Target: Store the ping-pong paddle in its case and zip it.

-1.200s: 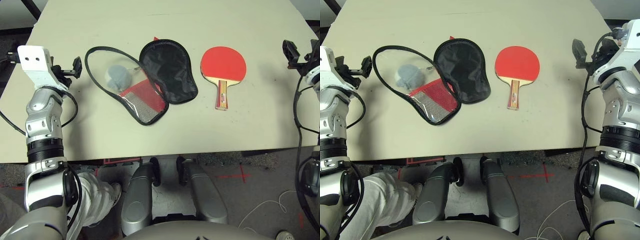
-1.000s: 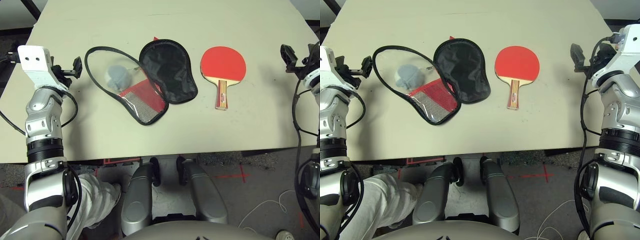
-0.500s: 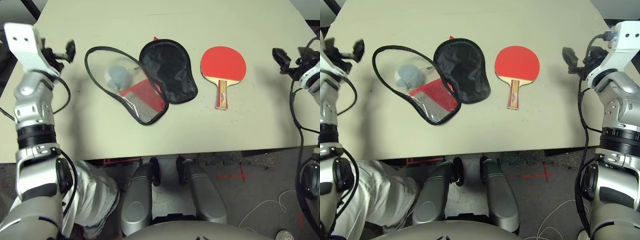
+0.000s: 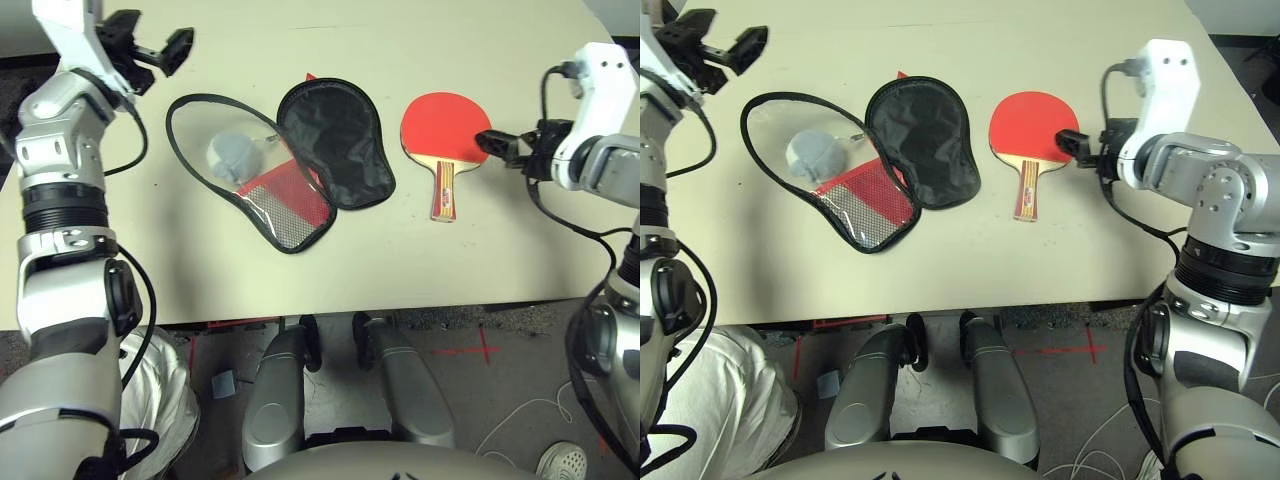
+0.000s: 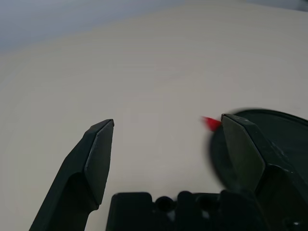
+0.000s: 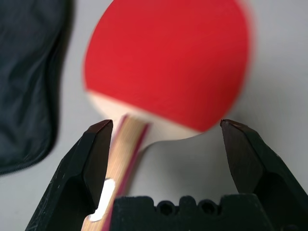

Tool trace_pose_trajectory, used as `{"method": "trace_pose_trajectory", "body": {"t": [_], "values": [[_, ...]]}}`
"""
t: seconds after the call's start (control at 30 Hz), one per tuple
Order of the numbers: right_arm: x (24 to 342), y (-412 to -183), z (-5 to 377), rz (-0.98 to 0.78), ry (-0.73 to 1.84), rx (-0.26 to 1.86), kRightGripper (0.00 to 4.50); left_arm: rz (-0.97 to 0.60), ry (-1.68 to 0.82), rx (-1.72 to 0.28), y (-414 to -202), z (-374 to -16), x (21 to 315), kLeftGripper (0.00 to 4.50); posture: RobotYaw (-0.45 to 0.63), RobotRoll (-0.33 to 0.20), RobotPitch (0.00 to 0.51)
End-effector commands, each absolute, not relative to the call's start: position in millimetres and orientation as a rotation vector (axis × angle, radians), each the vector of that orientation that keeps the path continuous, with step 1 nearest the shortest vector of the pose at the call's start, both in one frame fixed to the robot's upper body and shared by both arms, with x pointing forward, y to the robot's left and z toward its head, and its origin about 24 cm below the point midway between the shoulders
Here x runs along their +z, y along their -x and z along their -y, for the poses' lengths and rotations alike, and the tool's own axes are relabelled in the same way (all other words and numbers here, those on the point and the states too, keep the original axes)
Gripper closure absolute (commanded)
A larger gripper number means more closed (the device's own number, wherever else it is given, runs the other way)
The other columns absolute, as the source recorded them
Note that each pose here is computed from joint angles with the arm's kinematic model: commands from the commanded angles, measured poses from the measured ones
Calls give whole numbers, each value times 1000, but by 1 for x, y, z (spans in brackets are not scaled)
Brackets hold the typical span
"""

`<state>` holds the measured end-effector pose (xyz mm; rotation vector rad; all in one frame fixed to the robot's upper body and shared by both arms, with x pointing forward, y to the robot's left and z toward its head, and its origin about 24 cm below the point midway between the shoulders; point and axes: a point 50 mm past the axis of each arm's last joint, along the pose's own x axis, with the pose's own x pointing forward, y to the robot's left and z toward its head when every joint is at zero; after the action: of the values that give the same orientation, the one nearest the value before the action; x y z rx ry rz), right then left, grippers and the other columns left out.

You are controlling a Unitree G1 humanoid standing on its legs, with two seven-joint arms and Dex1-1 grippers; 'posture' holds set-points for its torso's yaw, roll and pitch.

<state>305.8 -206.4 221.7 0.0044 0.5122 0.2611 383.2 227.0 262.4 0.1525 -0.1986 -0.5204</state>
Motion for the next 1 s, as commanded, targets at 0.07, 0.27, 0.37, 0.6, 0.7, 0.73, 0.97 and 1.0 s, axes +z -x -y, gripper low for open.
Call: {"method": "trace_pose_trajectory", "body": {"t": [0.07,0.27,0.37,0.6,0.7,0.73,0.97,1.0], "values": [[215,-305,198,-566,48,272,39,163,-166,-696,-382,-197,257,0,-76,0,301],[215,-307,195,-576,71,246,39,125,-169,-851,-379,-168,250,0,-97,0,294],[217,-308,194,-576,70,233,39,102,-173,-935,-376,-154,245,0,-111,0,292],[215,-307,189,-593,65,236,39,54,-187,-1080,-367,-131,237,0,-132,0,287],[213,-305,185,-603,65,249,39,39,-206,-1122,-364,-126,236,0,-145,0,284],[213,-305,184,-605,66,252,39,39,-211,-1128,-364,-125,236,0,-145,0,284],[203,-301,181,-658,65,246,39,56,-215,-1153,-362,-117,238,0,-160,0,287],[202,-301,181,-664,61,242,39,57,-214,-1157,-361,-116,238,0,-161,0,289]]}}
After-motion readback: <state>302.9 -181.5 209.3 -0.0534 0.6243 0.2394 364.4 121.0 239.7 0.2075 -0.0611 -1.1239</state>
